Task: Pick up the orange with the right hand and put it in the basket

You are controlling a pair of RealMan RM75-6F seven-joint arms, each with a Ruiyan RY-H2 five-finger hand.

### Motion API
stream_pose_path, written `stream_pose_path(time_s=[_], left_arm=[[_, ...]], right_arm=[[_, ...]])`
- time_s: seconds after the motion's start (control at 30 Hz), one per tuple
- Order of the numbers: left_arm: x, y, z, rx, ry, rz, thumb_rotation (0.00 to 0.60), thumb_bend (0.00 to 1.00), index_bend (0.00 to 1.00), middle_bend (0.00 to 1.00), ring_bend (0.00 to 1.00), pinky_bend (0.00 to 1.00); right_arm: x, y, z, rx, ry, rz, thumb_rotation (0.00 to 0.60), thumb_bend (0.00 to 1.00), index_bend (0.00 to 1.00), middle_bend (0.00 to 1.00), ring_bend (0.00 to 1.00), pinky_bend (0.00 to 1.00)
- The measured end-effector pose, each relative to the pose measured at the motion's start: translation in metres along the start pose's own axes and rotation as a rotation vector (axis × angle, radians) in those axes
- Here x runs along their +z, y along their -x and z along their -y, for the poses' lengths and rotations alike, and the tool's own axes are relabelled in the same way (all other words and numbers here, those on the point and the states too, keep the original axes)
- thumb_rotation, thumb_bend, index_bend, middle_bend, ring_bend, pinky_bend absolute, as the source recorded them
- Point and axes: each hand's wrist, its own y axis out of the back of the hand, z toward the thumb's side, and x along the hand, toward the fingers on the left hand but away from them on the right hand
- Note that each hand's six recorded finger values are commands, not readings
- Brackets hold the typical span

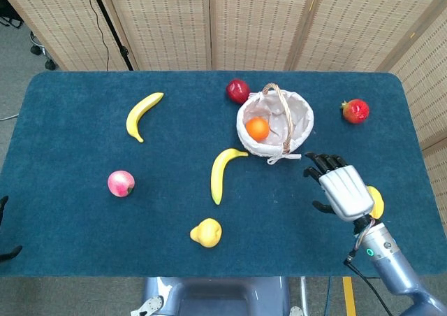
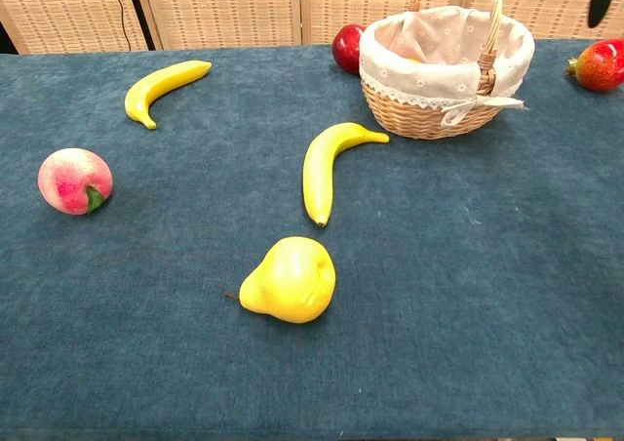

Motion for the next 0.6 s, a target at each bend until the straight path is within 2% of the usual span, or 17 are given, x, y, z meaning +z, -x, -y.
stream_pose_path(time_s=[0.13, 0.33, 0.6], left_arm=[[0.0, 0.004, -0.008, 0.044, 0.002, 0.008, 0.6, 0.08, 0.0, 0.0, 0.0, 0.0], [0.0, 0.01, -0.017, 0.095, -0.003, 0.01, 0.6, 0.08, 0.0, 0.0, 0.0, 0.0], [0.001, 0.007, -0.01, 0.075, -0.016, 0.009, 0.6, 0.08, 0.0, 0.0, 0.0, 0.0]], right_arm=[[-0.025, -0.018, 0.011, -0.017, -0.045, 0.076, 0.6, 0.16, 0.4, 0.21, 0.23, 0.26], [-0.054, -0.048, 0.032, -0.021, -0.098, 0.171, 0.6, 0.17, 0.41, 0.21, 0.24, 0.26], [-0.081, -0.082, 0.057, -0.02, -0.1, 0.263, 0.6, 0.17, 0.42, 0.21, 0.24, 0.26]])
